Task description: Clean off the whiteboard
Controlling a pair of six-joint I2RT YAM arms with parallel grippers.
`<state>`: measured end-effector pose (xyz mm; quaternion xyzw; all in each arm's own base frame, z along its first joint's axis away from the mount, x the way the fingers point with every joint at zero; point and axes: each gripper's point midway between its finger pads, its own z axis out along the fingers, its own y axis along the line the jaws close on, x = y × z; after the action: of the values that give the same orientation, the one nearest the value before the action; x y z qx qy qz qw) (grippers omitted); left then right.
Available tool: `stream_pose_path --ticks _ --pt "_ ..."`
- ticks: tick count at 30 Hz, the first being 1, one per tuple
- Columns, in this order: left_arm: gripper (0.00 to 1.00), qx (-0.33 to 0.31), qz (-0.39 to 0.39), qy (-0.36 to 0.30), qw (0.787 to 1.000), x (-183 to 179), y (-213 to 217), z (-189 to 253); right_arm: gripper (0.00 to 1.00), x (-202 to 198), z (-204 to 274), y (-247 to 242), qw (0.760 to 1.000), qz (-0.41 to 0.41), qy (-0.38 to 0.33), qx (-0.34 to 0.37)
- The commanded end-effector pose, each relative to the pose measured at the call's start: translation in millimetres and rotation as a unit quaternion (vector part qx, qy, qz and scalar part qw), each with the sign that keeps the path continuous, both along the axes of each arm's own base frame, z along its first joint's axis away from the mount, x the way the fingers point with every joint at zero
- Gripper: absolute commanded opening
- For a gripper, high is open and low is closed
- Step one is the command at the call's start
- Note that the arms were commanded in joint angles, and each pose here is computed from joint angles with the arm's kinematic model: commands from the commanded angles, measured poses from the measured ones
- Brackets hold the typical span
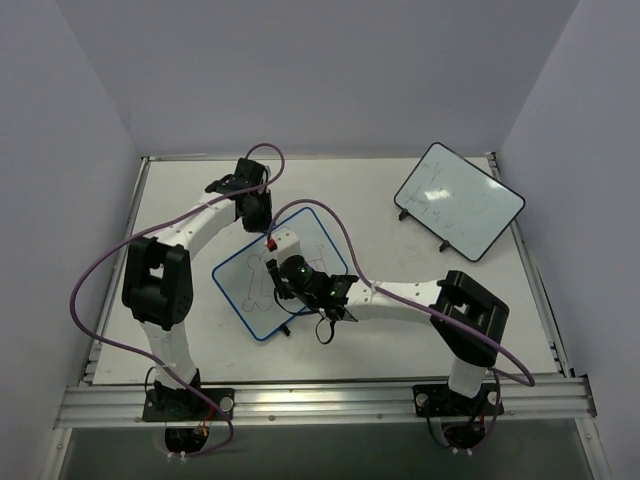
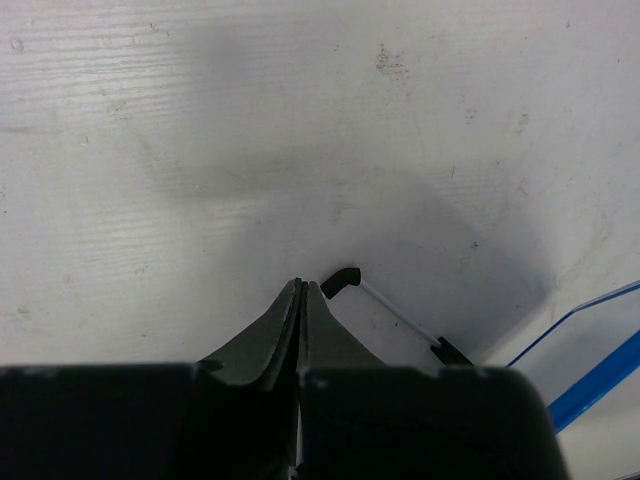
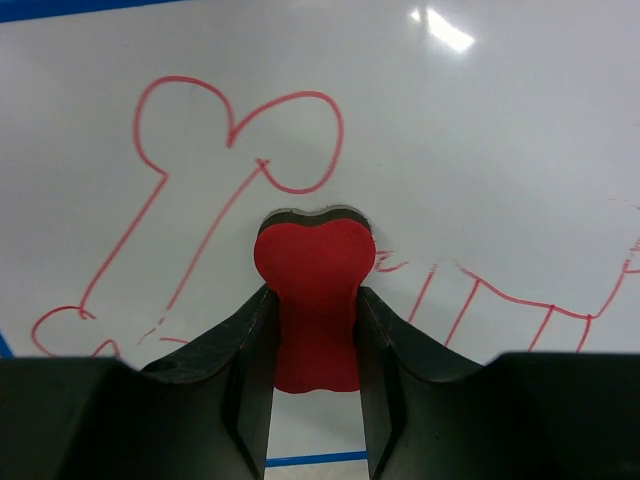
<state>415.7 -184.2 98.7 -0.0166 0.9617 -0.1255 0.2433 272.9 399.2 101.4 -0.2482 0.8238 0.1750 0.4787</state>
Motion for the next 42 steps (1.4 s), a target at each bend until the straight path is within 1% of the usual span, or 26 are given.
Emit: stream_pose_path --ticks 1,7,8,12,15,19,24,29,35,42 --pt "0.05 -0.002 -0.007 -0.014 1.000 3.7 -5.5 5.1 0.23 23.3 7.7 -21.9 0.998 -0.056 -0.020 0.015" --pt "0.05 0.000 -0.007 -0.015 1.000 3.2 -4.7 5.7 0.22 42.2 1.7 -58.7 0.995 -0.098 -0.014 0.013" --pt "0.05 0.000 -0.007 -0.014 1.000 3.2 -4.7 5.0 0.22 47.4 -2.2 -70.8 0.994 -0.110 -0.011 0.011" --pt "0.05 0.000 -0.007 -0.014 1.000 2.9 -4.6 5.1 0.22 56.4 -0.1 -96.4 0.991 -0.135 -0.011 0.015" --pt "0.05 0.000 -0.007 -0.013 1.000 3.2 -4.7 4.0 0.22 62.1 -1.8 -112.8 0.988 -0.155 -0.011 0.008" --pt "0.05 0.000 -0.007 -0.013 1.000 3.1 -4.9 4.0 0.22 66.3 -2.5 -121.5 0.986 -0.165 -0.011 0.005" --pt "0.05 0.001 -0.007 -0.014 1.000 2.1 -4.2 4.7 0.23 70.3 3.9 -122.8 0.985 -0.170 -0.018 0.009" --pt "0.05 0.001 -0.008 -0.015 1.000 2.5 -4.3 5.9 0.23 85.4 18.6 -120.3 0.985 -0.168 -0.023 0.017" --pt "0.05 0.001 -0.009 -0.015 1.000 2.2 -4.1 5.7 0.23 99.9 27.3 -101.9 0.989 -0.147 -0.022 0.019" --pt "0.05 0.000 -0.008 -0.016 1.000 2.7 -3.9 6.6 0.23 104.9 32.8 -83.1 0.991 -0.126 -0.017 0.034"
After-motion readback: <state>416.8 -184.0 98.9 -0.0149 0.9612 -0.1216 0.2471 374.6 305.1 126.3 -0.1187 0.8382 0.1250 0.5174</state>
